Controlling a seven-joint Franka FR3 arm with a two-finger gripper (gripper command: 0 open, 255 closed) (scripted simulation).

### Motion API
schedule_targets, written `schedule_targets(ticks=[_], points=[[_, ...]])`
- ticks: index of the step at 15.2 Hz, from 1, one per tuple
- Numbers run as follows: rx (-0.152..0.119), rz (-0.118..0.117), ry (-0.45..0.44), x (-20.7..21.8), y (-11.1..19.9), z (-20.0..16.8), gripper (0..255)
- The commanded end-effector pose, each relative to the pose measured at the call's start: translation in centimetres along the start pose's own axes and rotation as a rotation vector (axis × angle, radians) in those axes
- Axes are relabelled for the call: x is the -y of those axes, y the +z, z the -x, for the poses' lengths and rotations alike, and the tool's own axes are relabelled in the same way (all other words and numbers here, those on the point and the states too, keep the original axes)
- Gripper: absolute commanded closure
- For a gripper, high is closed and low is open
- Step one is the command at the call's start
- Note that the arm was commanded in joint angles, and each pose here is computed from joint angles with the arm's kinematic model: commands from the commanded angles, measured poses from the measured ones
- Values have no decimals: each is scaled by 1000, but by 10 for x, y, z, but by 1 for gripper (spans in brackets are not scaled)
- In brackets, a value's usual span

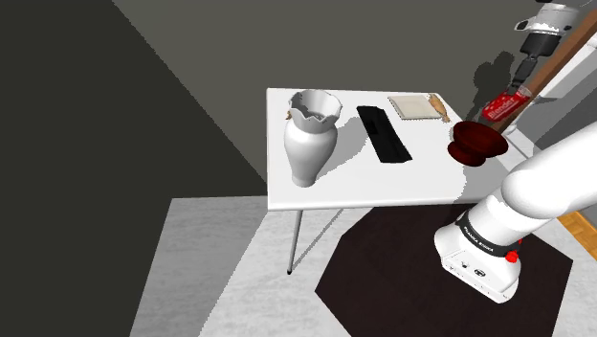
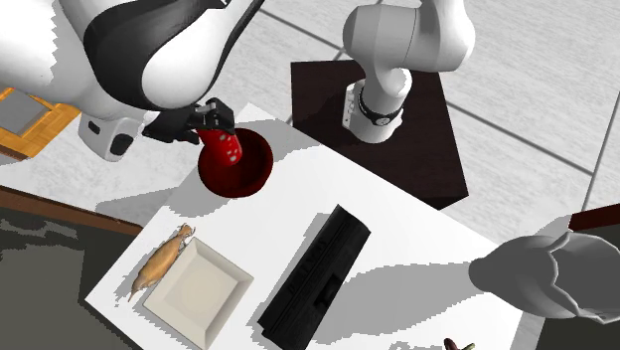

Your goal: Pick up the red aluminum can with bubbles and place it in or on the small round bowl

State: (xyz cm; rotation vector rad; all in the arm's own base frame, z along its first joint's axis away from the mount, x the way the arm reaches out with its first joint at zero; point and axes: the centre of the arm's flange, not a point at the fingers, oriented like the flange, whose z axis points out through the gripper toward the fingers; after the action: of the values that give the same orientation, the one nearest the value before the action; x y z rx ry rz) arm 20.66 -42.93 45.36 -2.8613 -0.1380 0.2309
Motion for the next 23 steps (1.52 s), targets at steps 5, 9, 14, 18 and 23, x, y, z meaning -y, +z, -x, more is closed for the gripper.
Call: schedule_targets(ticks=[5, 9, 14, 18, 23], points=[[-1, 1, 0, -9, 30, -5, 255], [-1, 1, 0, -15, 50, -8, 255], [-1, 1, 0, -19, 67, -11, 255], [-1, 1, 0, -19, 67, -11, 255], [-1, 1, 0, -19, 67, -11, 0]])
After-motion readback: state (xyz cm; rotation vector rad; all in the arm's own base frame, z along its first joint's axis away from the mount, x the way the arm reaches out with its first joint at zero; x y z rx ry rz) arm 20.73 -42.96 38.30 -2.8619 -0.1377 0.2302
